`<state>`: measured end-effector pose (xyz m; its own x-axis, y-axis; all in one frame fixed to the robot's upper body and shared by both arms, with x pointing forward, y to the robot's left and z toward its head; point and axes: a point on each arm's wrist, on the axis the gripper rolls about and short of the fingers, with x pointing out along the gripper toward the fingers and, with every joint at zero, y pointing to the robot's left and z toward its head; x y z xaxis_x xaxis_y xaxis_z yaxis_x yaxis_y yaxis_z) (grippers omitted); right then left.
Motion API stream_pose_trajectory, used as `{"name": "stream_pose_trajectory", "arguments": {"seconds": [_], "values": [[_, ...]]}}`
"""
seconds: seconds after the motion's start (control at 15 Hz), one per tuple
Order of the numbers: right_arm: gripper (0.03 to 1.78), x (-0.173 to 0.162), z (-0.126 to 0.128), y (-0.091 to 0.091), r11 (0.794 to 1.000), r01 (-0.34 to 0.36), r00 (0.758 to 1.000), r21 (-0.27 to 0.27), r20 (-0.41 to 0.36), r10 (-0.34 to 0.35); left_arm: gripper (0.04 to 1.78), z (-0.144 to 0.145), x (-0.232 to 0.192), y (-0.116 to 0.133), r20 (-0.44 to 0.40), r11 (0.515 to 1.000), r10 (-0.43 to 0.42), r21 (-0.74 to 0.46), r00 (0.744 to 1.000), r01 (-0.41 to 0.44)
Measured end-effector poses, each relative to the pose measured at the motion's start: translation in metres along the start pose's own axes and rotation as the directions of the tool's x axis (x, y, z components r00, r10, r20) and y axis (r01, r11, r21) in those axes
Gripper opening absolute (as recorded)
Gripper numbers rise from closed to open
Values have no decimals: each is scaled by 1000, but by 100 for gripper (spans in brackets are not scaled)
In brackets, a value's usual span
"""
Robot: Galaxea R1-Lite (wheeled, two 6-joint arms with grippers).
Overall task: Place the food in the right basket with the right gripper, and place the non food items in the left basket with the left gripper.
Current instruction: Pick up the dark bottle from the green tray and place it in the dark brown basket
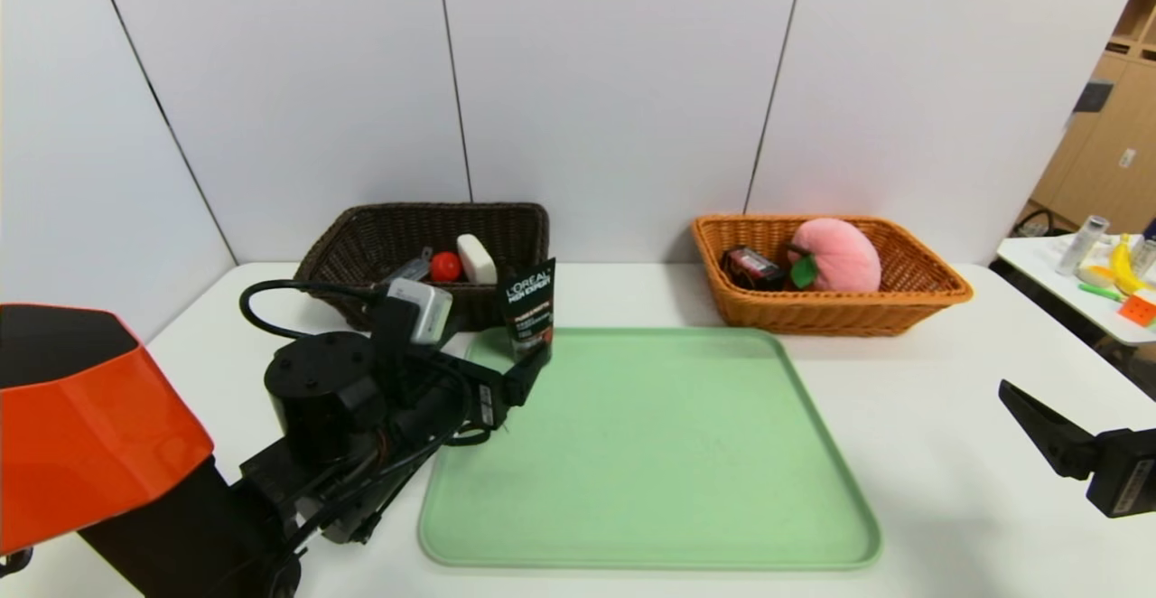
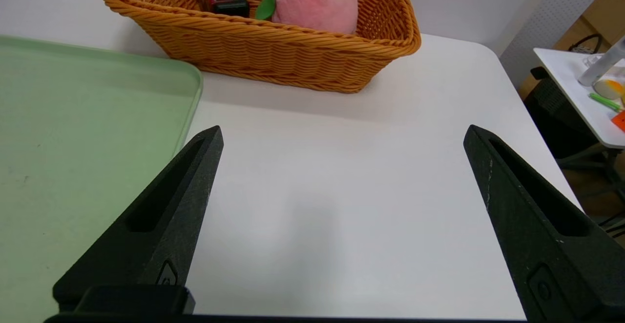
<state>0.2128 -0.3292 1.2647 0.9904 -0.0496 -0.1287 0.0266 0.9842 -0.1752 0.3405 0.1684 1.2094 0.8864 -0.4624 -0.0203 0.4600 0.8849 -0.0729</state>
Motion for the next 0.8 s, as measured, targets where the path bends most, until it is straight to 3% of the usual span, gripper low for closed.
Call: {"name": "stream_pose_trajectory", "arguments": {"seconds": [0.8], "values": [[170, -1, -3, 0, 1000, -2, 1000, 0, -10, 2, 169, -16, 42, -3, 15, 1000, 1, 1, 1000, -1]]}}
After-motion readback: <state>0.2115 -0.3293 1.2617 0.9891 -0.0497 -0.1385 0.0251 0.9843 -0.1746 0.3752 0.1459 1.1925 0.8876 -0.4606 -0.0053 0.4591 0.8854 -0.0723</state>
